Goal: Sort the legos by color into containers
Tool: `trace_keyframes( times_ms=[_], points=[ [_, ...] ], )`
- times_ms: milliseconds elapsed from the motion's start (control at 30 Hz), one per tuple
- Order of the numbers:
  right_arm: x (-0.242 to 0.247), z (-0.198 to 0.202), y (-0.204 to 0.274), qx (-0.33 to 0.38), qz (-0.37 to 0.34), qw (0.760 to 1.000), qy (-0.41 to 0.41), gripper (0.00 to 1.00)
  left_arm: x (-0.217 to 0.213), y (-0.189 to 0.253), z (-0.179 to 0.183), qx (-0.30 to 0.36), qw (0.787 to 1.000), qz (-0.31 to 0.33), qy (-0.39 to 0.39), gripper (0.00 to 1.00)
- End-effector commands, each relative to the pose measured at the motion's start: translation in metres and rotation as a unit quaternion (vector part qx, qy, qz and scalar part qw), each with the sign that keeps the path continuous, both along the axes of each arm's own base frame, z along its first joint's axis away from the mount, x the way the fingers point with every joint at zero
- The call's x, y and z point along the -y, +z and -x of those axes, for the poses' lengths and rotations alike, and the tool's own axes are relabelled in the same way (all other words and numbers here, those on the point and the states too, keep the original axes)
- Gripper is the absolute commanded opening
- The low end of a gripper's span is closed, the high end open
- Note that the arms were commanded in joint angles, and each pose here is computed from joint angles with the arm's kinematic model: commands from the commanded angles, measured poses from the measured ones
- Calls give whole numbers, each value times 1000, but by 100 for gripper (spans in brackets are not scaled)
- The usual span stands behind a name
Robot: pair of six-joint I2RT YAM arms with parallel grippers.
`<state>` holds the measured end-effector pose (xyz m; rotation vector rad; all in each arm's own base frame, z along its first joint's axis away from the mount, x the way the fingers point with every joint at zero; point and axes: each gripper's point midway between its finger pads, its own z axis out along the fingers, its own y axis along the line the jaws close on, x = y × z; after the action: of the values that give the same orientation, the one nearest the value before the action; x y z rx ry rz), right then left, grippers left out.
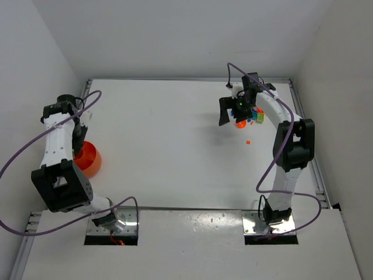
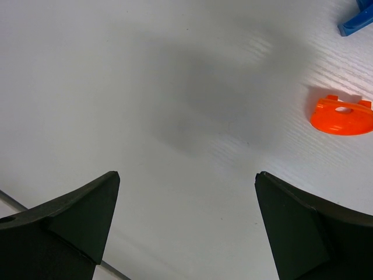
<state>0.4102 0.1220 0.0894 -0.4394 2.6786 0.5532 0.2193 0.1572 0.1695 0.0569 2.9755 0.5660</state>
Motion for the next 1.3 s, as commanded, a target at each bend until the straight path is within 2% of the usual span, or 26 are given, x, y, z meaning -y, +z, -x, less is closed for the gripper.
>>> trace_keyframes(
  times_ms=[0, 200, 433, 600, 667, 767, 900, 1100, 1267],
  points=[
    [-3, 0, 4, 6, -7, 1000, 9, 100, -2, -1, -13, 21, 1000, 11, -3, 15],
    [2, 1, 4, 7, -3, 1000, 3, 100, -3, -13, -21, 11, 1000, 19, -4, 18],
    [16, -1, 0, 15, 24, 1000, -3, 100, -4, -19, -27, 12, 1000, 24, -5, 44],
    [37, -5, -6, 30, 73, 997, -11, 100, -8, -9, -33, 25, 1000, 14, -4, 54],
    [45, -5, -6, 32, 85, 996, -17, 96, -10, 0, -39, 39, 999, 8, -4, 55],
    [67, -1, -13, 30, 114, 993, -26, 89, -7, 33, -57, 95, 995, 16, -15, 55],
    [113, 0, -11, 44, 182, 981, -50, 84, 18, 120, -92, 223, 972, 21, -69, 58],
    [179, -15, -9, 64, 254, 957, -123, 83, 52, 158, -113, 290, 949, 18, -120, 59],
    [203, -44, -12, 67, 260, 950, -160, 84, 80, 172, -130, 343, 928, 34, -142, 60]
  ],
)
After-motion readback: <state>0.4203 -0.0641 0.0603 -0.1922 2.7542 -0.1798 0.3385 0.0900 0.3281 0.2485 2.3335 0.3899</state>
